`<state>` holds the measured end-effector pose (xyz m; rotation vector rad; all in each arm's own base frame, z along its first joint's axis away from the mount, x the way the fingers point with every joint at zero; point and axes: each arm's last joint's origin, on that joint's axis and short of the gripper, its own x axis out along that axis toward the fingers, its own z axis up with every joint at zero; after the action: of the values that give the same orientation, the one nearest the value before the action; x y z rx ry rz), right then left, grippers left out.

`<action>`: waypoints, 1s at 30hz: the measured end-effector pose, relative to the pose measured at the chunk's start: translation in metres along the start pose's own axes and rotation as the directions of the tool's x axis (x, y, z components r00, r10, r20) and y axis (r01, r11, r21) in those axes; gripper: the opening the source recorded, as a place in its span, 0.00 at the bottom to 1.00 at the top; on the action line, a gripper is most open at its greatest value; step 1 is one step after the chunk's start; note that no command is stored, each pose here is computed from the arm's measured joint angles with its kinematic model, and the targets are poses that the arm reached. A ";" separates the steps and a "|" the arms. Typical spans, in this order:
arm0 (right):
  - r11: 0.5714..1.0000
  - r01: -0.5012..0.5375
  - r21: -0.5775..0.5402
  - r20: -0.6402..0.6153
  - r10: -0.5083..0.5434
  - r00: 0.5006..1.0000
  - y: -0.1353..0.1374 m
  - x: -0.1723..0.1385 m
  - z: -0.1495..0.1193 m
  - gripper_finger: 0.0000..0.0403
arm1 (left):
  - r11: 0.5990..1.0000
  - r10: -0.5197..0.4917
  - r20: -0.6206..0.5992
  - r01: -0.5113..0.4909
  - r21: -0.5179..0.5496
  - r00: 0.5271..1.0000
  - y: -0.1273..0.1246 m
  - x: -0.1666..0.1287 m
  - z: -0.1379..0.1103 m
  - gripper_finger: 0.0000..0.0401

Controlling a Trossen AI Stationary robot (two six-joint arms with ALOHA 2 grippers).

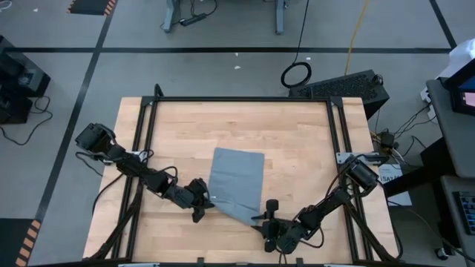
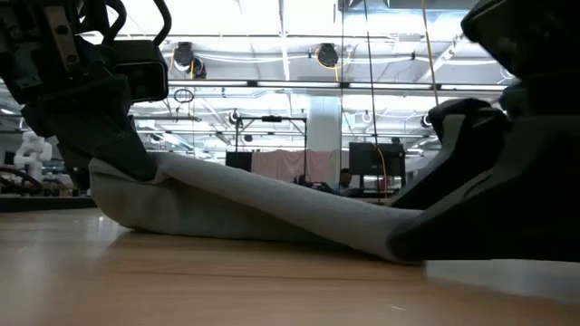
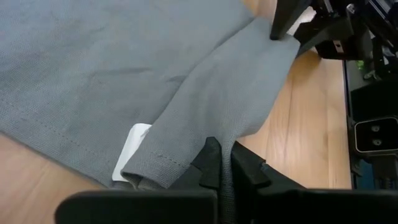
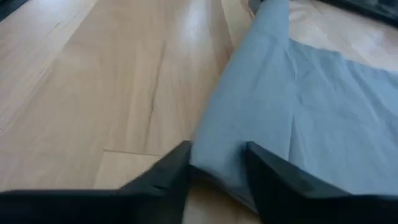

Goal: Roll towel
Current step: Roll the gray towel

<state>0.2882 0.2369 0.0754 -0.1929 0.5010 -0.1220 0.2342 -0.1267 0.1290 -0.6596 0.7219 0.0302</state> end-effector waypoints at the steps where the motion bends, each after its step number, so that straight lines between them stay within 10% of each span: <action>1: 1.000 -0.003 0.016 -0.003 0.003 1.000 -0.001 0.001 0.000 0.28 | 1.000 -0.001 0.000 0.001 0.000 1.000 0.000 0.000 0.000 0.03; 6: 0.985 -0.129 0.111 -0.029 0.133 0.991 -0.004 -0.002 0.012 0.03 | 0.997 -0.079 -0.064 0.077 -0.031 0.995 -0.008 -0.002 -0.007 0.03; 12: 0.958 -0.248 0.142 -0.026 0.254 0.967 -0.011 -0.019 0.038 0.02 | 0.977 -0.211 -0.077 0.211 -0.004 0.974 -0.023 -0.006 -0.012 0.04; 30: 0.902 -0.306 0.305 -0.224 0.380 0.897 -0.063 0.015 0.040 0.01 | 0.997 -0.063 -0.133 0.068 0.035 0.989 0.005 -0.003 -0.017 0.04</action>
<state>0.3162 0.1788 0.1164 0.1804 0.7870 0.1379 0.2204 -0.1320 0.1191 -0.6515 0.8258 -0.0889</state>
